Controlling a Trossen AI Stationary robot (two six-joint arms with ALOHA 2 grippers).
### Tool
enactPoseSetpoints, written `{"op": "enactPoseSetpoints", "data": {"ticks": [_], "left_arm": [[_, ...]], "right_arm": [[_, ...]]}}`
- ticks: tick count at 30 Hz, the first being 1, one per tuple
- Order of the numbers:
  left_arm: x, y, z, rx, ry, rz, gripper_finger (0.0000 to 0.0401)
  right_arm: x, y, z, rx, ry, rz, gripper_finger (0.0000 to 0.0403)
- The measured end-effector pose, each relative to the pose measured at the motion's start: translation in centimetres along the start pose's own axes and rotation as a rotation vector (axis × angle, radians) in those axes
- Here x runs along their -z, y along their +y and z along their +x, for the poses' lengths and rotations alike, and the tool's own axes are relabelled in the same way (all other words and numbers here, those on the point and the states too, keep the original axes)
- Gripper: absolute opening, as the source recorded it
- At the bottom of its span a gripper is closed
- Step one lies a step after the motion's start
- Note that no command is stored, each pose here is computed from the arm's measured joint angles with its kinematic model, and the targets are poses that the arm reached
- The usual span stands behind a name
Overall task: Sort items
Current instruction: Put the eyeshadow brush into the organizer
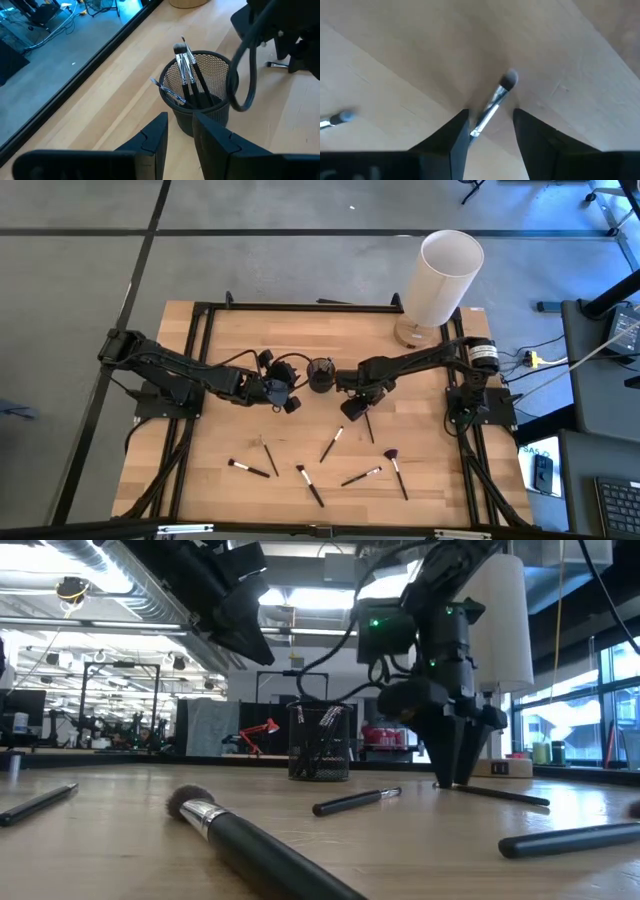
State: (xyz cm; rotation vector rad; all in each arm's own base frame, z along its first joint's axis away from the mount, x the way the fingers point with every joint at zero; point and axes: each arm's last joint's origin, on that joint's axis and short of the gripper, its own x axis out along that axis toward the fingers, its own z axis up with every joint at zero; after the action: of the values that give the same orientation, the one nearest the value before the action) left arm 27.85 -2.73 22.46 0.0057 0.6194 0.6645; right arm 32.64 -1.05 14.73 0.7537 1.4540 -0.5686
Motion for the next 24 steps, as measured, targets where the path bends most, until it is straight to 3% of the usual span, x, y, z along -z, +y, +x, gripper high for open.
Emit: {"op": "enactPoseSetpoints", "data": {"ticks": [7,17,24], "left_arm": [[0.0,0.0,0.0,0.000,0.000,0.000,0.0086],[0.0,0.0,0.0,-0.001,0.003,0.003,0.0086],[0.0,0.0,0.0,-0.001,0.003,0.000,0.0086]], "right_arm": [[0.0,0.1,2.9,0.070,0.087,-0.022,0.0114],[0.4,0.1,3.2,0.120,0.089,-0.051,0.0024],[0.4,0.2,3.2,0.115,0.076,-0.072,0.0018]]}}
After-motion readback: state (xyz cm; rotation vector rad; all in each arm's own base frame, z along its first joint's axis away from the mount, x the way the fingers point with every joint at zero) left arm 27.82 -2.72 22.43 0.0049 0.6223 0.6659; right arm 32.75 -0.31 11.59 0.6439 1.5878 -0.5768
